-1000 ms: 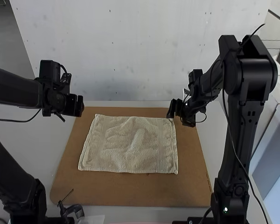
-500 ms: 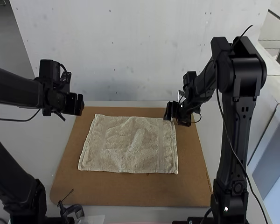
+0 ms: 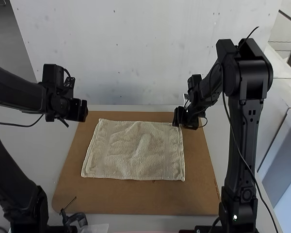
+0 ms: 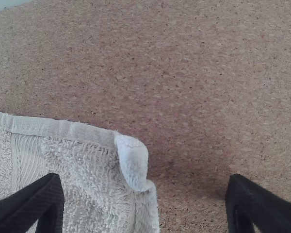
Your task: Fold the towel.
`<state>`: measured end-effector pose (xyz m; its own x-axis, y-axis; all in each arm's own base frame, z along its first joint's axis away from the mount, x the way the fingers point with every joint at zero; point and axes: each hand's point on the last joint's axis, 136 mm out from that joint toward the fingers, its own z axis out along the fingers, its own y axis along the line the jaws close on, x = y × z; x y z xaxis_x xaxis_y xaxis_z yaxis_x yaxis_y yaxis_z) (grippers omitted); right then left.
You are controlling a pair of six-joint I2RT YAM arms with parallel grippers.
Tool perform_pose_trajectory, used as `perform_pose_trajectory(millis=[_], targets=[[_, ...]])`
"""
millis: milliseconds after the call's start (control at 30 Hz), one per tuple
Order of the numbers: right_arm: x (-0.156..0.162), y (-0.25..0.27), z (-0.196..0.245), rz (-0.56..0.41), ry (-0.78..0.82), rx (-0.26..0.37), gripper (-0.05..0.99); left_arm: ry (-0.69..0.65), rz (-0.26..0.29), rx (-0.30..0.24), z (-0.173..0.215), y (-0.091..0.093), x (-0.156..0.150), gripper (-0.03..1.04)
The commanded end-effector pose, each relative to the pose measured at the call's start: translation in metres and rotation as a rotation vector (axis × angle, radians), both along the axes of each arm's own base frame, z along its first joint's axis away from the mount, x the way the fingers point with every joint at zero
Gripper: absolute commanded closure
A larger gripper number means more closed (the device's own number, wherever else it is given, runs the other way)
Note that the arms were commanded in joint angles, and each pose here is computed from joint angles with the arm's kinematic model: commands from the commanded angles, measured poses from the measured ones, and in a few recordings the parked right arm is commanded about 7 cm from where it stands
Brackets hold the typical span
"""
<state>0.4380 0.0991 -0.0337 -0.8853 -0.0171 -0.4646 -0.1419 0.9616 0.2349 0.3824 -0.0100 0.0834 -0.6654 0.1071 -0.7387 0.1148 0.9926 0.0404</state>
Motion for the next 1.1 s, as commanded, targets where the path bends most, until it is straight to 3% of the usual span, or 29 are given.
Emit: perform_pose_trajectory(millis=[0, 100, 233, 400, 733, 867, 1033, 1067], targets=[[0.009, 0.004, 0.002, 0.014, -0.024, -0.021, 0.33, -0.01, -0.017, -0.003, 0.002, -0.002, 0.001, 0.1], [0.011, 0.004, 0.002, 0.014, -0.038, -0.019, 0.48, -0.007, -0.017, -0.003, 0.001, -0.002, 0.001, 0.1], [0.011, 0.005, 0.002, 0.015, -0.042, -0.015, 0.54, -0.004, -0.016, -0.003, 0.0, -0.001, 0.001, 0.1], [0.011, 0.01, 0.004, 0.028, -0.047, 0.004, 0.54, -0.001, -0.014, -0.002, -0.002, 0.0, 0.001, 0.1], [-0.002, 0.026, -0.028, 0.071, 0.059, -0.024, 0.54, 0.008, -0.014, 0.001, -0.007, 0.002, 0.002, 0.1], [0.0, 0.023, -0.03, 0.073, 0.048, -0.048, 0.75, 0.015, -0.013, 0.001, -0.01, 0.002, 0.002, 0.1], [0.0, 0.021, -0.031, 0.079, 0.044, -0.065, 0.76, 0.014, -0.011, 0.002, -0.011, 0.004, 0.003, 0.1], [0.0, 0.021, -0.031, 0.079, 0.046, -0.067, 0.82, 0.012, -0.012, 0.003, -0.011, 0.004, 0.004, 0.1]])
